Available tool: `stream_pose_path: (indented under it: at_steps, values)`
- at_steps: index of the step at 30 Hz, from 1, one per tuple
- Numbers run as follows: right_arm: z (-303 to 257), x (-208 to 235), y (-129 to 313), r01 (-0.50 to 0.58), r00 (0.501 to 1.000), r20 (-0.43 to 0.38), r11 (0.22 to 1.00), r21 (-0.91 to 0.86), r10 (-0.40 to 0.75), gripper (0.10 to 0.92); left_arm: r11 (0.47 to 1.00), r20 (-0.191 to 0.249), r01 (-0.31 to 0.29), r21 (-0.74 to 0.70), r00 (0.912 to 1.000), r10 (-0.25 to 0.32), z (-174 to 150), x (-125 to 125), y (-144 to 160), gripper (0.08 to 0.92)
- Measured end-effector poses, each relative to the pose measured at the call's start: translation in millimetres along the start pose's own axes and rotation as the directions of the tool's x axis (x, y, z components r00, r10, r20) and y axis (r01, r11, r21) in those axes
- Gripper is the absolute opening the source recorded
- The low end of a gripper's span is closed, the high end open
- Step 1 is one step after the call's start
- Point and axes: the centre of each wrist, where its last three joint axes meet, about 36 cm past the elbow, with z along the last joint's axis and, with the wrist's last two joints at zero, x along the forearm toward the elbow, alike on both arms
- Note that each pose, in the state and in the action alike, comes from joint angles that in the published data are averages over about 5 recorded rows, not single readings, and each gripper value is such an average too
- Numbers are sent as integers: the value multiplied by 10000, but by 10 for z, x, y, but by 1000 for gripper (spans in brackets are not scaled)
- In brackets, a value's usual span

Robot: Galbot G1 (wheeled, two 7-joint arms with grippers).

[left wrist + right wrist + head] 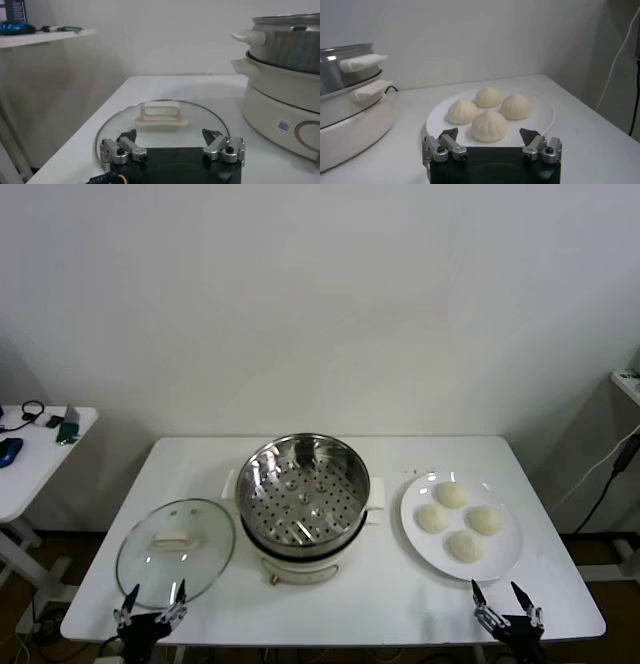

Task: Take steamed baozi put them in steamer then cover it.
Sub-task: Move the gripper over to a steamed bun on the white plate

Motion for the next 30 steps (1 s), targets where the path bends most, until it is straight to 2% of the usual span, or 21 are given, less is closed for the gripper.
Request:
stream_pose_path:
  at_steps: [8,14,19,22,24,30]
  values:
    - [-320,-296,-59,-142,9999,39,9989,438,140,823,10000,17,-32,62,10000,32,-17,-8,-4,823]
    - [-845,-951,-161,-18,9997,241,9906,1367,-15,823,9999,109,-155,72,9998,154,-54,-17,-21,823]
    - [-1356,-1618,-188,819,9961,71,9471,3104,-885,823,9997,191,-243,61,9995,242,-83,-12,-24,823]
    - [-1692,-1980,-183,1734,9843,-486,8755,4511,-1698,823,9996,232,-270,65,9994,268,-98,-2,-26,823]
    - [-1916,-2187,-191,2431,9691,-1029,7984,5509,-2241,823,9996,254,-286,70,9993,284,-107,6,-33,823]
    - [-2601,-2664,-316,4305,8975,-3183,4497,7826,-3053,823,9995,303,-299,116,9991,296,-123,28,-55,823]
